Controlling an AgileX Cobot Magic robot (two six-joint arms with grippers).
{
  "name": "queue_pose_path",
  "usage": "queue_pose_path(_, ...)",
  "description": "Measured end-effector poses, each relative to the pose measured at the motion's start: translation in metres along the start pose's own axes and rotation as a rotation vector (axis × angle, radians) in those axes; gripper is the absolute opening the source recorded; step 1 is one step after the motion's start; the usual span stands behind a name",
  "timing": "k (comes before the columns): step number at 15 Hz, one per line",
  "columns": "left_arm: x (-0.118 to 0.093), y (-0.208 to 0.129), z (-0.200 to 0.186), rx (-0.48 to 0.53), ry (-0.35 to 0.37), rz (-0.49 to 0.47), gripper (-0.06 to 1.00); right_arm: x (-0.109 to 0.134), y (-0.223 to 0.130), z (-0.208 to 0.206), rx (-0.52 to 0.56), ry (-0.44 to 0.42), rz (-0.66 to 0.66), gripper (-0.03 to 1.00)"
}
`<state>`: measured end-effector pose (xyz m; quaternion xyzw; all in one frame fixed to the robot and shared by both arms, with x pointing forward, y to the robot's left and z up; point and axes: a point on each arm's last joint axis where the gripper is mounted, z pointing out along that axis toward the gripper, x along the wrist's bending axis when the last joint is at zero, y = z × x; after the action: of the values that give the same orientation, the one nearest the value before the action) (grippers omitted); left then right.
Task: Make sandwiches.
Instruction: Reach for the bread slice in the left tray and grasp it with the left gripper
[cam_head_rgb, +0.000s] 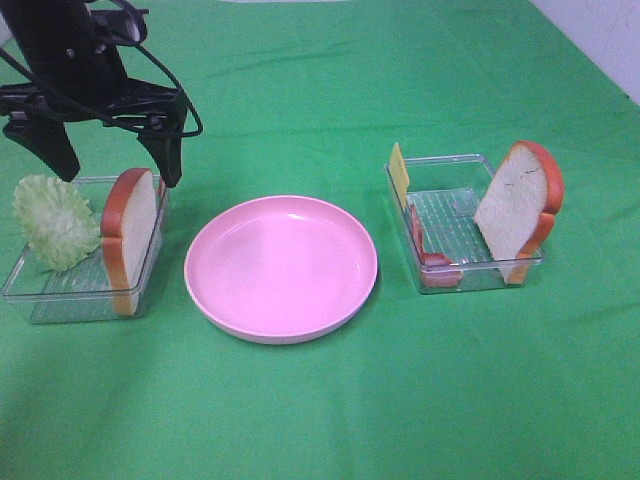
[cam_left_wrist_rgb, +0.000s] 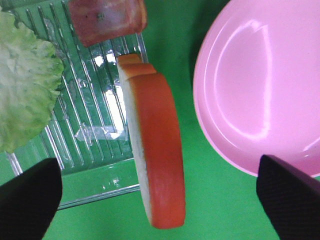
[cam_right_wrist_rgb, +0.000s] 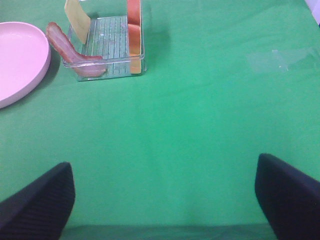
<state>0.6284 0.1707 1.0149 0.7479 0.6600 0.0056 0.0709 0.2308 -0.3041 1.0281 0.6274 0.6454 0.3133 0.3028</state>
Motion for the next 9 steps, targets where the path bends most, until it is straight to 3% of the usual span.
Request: queue_pose_path(9, 0.0, 0.005, 0.049, 0.118, -0.001, -0.002, 0.99, 0.0, 0.0, 0.0, 0.0, 0.0, 0.0, 0.93)
